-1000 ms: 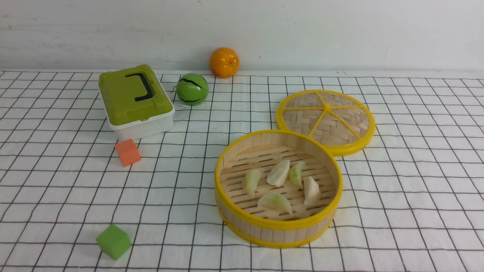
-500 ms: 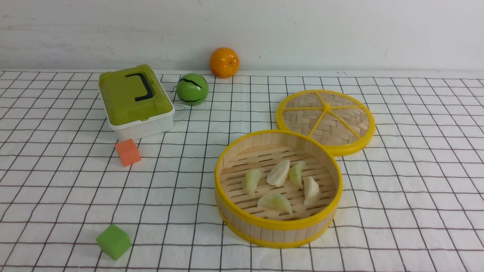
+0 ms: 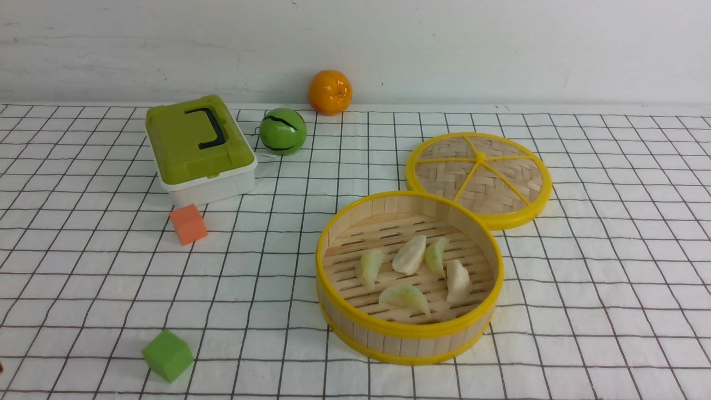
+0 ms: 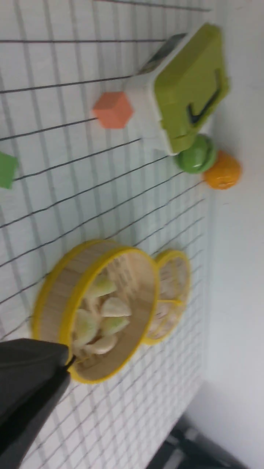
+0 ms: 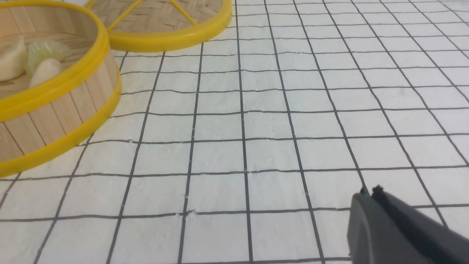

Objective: Put the dumplings into the steamer on the table with the white tablecloth.

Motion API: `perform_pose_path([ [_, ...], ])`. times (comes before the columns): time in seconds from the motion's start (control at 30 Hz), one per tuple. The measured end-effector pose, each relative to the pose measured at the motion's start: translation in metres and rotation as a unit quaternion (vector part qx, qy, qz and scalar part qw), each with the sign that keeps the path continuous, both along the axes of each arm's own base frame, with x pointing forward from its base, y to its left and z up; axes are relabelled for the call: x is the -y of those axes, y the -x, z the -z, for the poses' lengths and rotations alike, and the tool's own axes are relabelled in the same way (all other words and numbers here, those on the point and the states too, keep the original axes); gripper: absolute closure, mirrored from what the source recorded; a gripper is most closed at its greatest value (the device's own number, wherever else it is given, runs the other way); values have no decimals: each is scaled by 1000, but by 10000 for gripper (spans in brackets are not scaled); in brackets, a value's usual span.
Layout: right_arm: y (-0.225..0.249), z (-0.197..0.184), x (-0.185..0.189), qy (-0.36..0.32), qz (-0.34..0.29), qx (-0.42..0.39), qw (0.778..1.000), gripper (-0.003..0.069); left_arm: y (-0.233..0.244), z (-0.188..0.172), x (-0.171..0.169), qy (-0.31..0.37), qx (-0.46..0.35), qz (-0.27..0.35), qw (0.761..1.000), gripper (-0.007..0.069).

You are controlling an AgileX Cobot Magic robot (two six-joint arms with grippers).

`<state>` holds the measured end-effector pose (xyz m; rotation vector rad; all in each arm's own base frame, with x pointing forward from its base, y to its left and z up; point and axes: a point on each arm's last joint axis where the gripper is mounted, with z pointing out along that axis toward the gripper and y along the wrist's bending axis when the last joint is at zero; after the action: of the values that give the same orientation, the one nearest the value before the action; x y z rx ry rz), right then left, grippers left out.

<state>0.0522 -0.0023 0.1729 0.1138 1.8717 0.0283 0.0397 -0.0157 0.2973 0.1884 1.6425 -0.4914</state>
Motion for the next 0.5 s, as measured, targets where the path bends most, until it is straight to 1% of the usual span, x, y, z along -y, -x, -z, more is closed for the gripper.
perform_pose_path([
  [0.03,0,0,0,0,0,0,1000,678,-1,0,0,1,11,-7,1000,638],
  [0.07,0,0,0,0,0,0,1000,678,-7,10,1,9,31,-36,999,638],
  [0.1,0,0,0,0,0,0,1000,678,-7,9,1,11,36,-40,998,638],
  [0.13,0,0,0,0,0,0,1000,677,-10,16,0,14,41,-57,997,638],
  [0.2,0,0,0,0,0,0,1000,677,-16,31,-4,25,56,-111,992,638],
  [0.27,0,0,0,0,0,0,1000,676,-19,48,-9,27,53,-155,986,638],
  [0.37,0,0,0,0,0,0,1000,676,-17,67,-13,36,42,-195,979,638],
  [0.5,0,0,0,0,0,0,1000,673,-15,89,-16,36,22,-218,975,638],
])
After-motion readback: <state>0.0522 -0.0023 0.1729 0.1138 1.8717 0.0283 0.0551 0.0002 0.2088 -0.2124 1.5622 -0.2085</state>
